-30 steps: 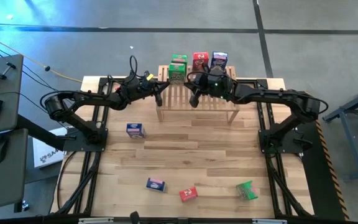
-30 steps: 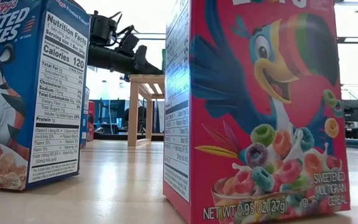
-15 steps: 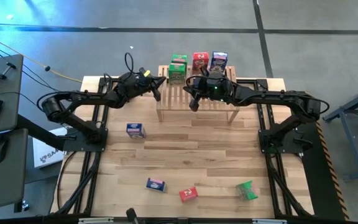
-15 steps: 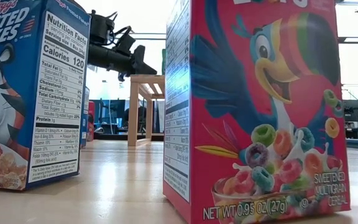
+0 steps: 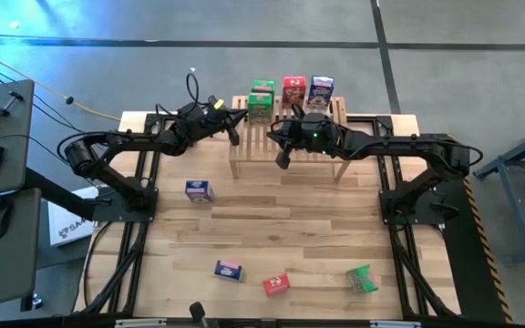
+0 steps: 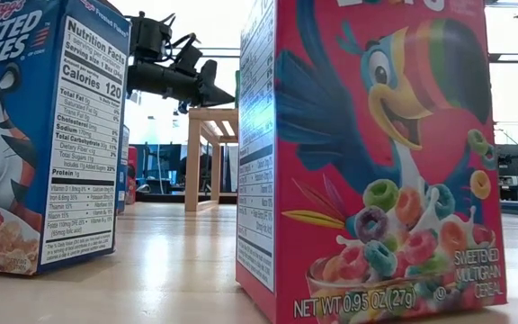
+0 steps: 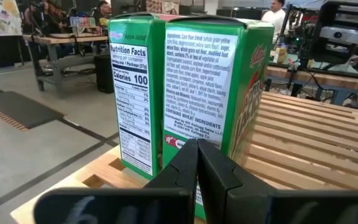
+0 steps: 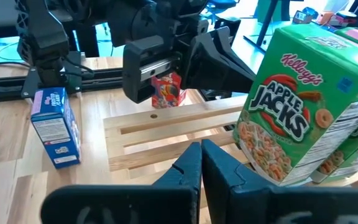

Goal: Stack cereal on shelf
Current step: Put the top green cereal box on the shelf aligned with the other green cereal box

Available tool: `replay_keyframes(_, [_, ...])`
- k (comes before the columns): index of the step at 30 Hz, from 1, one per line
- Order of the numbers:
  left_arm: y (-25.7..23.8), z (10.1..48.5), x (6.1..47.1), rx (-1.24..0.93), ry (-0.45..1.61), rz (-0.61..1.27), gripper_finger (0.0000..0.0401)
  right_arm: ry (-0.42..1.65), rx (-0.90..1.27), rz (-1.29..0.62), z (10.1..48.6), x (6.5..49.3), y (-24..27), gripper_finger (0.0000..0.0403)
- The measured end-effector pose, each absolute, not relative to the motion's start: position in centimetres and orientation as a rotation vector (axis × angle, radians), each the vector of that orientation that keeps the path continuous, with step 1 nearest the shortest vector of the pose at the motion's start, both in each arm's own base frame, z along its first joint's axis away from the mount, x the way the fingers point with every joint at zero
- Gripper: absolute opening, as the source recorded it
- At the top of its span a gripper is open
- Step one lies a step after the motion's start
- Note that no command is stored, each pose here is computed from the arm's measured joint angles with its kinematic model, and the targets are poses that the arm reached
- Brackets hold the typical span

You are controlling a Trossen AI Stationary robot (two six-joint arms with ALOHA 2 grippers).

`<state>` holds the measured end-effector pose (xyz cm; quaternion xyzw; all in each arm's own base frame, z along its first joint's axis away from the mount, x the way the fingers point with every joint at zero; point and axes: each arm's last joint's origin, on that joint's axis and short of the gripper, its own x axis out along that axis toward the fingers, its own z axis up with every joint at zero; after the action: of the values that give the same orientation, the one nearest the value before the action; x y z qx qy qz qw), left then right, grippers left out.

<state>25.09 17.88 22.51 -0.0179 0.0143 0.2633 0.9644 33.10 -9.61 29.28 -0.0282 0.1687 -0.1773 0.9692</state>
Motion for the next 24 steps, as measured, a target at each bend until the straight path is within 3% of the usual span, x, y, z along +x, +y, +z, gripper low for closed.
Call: replay_keyframes(24, [19.4, 21.9, 26.1, -0.033, 0.029, 0.527, 0.0000, 0.335, -0.032, -0.354, 29.3, 33.2, -9.3, 0.0000])
